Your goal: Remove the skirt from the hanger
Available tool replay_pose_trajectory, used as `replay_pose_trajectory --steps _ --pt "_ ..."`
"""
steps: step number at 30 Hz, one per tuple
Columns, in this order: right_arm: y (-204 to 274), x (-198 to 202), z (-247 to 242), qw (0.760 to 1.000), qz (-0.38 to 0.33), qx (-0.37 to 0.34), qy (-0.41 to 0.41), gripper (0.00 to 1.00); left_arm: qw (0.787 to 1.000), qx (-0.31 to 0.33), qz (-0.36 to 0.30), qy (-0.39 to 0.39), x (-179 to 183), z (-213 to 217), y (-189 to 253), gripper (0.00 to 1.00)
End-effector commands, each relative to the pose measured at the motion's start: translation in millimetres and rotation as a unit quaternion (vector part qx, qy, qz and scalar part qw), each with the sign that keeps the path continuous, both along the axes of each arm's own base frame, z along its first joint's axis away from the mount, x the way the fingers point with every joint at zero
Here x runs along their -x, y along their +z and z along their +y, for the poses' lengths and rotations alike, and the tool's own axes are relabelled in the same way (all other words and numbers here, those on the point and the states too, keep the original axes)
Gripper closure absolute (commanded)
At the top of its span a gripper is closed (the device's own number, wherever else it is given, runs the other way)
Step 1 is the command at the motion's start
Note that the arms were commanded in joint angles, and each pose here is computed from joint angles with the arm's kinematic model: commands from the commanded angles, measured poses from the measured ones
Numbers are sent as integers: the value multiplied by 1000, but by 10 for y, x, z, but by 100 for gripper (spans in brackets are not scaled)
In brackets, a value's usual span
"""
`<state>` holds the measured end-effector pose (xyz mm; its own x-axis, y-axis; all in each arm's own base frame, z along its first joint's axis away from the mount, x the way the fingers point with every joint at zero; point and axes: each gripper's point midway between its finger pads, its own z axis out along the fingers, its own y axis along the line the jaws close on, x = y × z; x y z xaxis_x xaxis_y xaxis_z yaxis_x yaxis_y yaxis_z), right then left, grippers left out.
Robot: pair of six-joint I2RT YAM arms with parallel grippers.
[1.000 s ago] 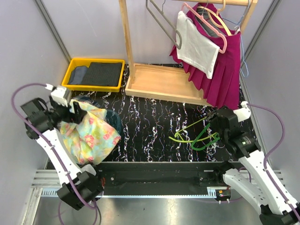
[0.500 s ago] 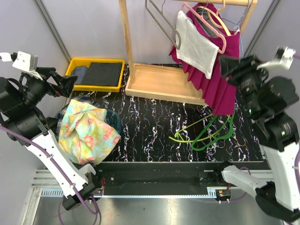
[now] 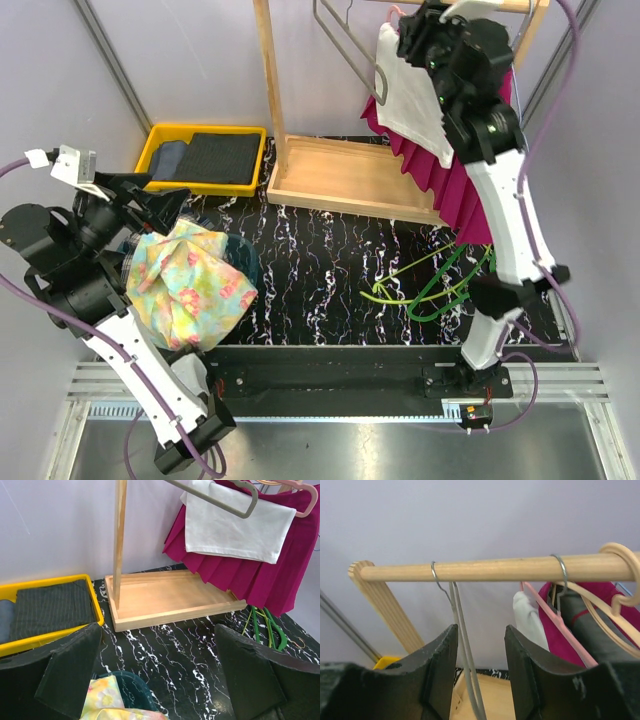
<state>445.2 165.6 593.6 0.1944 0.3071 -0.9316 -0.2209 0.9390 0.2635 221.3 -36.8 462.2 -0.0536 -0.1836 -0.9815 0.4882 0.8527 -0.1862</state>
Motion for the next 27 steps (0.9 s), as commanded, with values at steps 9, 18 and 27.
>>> replay_pose_trajectory --steps 9,18,27 --pt "103 -285 -341 1000 -10 8 -25 52 999 30 27 -9 -152 96 -204 1" --pt "-274 -638 -357 998 40 -37 11 57 999 44 32 -4 -338 23 -264 1" --pt "-561 -703 -261 995 81 -35 35 57 999 36 28 2 -351 31 -285 1"
